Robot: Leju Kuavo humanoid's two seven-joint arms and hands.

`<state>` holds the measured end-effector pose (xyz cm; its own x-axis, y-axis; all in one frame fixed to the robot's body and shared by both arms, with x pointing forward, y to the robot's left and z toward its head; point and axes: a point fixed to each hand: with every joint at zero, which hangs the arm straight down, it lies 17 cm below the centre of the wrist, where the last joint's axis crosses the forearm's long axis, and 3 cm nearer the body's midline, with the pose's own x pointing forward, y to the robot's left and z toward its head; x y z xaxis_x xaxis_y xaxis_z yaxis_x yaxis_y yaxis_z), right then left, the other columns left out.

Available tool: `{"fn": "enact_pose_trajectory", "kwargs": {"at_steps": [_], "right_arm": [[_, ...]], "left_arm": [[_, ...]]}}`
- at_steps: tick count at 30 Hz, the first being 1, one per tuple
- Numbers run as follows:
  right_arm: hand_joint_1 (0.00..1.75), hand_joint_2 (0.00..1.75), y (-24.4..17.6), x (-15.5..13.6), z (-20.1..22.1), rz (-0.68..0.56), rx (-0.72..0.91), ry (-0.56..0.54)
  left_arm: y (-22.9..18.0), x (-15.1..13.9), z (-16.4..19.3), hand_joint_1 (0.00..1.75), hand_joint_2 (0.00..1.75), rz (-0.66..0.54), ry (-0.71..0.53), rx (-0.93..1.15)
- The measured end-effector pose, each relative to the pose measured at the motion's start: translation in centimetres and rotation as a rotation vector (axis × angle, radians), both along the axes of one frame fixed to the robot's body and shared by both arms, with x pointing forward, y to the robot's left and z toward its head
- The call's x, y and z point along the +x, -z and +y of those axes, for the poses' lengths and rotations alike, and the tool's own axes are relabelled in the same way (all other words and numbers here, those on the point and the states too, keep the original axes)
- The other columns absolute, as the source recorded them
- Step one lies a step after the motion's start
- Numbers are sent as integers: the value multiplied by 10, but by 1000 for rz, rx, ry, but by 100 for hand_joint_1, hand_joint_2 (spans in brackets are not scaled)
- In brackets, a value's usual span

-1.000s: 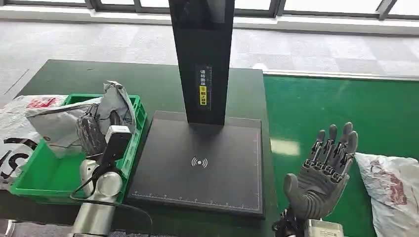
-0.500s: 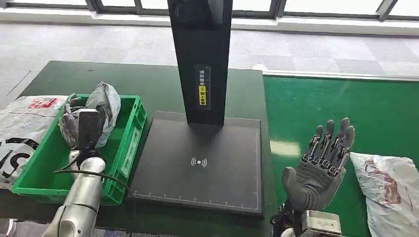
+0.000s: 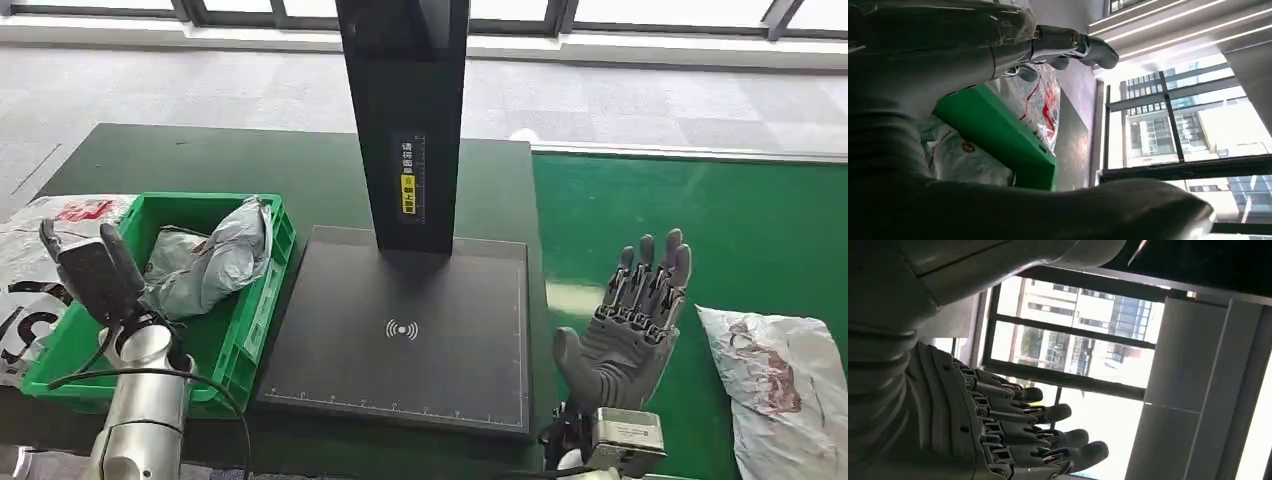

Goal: Moved the parcel from conveyor to table for the left to box.

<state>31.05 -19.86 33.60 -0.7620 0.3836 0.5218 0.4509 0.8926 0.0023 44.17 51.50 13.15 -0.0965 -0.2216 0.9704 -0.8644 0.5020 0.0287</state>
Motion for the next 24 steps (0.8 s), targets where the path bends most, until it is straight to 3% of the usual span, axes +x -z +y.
{"fn": "enact_pose_trajectory", "kwargs": {"at_steps": [7, 15, 19, 24], "right_arm": [[0, 175, 3, 1, 2, 8, -14, 3], [0, 175, 30, 24, 2, 158, -101, 45], [0, 175, 59, 44, -8, 318, -294, 219], [0, 175, 106, 55, -45, 504, -413, 384]], "left_arm": [[-14, -20, -3, 0, 0, -36, -42, 59], [-55, -31, -58, 0, 0, 46, 20, 375], [-88, -47, -92, 0, 0, -152, 75, 369], [-132, -71, -153, 0, 0, -365, 206, 369]]}}
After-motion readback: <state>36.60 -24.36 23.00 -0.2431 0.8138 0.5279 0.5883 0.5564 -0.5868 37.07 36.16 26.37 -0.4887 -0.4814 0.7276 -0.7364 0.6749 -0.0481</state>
